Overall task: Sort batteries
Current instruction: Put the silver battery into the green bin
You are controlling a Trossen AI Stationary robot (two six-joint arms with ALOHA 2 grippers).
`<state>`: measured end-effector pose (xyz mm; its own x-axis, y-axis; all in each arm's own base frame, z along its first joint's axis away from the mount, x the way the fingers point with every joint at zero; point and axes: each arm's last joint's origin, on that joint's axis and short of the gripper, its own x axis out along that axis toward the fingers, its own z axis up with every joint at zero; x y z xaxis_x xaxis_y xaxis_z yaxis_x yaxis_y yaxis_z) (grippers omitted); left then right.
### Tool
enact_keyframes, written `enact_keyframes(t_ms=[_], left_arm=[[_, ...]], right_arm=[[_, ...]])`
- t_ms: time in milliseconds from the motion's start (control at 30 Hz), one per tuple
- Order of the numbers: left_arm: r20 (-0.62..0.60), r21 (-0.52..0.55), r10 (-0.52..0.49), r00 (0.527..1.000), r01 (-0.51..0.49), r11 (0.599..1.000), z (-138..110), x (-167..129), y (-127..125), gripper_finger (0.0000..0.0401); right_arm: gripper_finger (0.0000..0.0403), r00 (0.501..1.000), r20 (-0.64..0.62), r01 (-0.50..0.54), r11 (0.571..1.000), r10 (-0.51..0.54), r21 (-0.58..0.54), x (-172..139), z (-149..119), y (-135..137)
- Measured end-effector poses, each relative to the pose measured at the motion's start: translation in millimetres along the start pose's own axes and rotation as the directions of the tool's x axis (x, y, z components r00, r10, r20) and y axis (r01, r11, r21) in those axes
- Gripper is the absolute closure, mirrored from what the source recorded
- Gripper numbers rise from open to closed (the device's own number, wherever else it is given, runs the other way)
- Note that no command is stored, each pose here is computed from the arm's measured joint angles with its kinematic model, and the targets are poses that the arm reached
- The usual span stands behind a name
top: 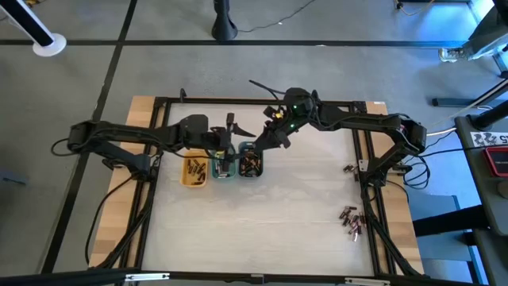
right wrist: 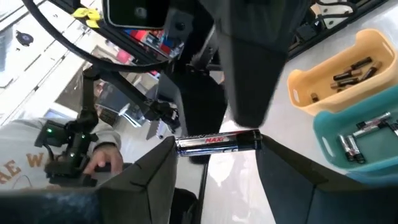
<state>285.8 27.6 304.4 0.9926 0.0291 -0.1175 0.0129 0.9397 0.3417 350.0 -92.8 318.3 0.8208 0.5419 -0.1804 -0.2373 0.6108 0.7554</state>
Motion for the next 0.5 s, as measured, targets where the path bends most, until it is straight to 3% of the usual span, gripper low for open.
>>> enact_keyframes(t_ms=[267, 500], left_arm=[[0.028, 0.044, 0.000, 1.000, -0.002, 0.999, 1.7, 2.3, -1.0, 0.0147], [0.029, 0.043, 0.001, 1.000, -0.003, 0.999, 1.8, 2.2, -0.8, 0.0180]], right_arm=[[0.0204, 1.000, 0.003, -0.006, 1.000, 0.006, 0.025, 0.0, 0.6, 0.6], [0.0204, 1.000, 0.003, -0.006, 0.999, 0.006, 0.037, 0.0, 0.6, 0.6]])
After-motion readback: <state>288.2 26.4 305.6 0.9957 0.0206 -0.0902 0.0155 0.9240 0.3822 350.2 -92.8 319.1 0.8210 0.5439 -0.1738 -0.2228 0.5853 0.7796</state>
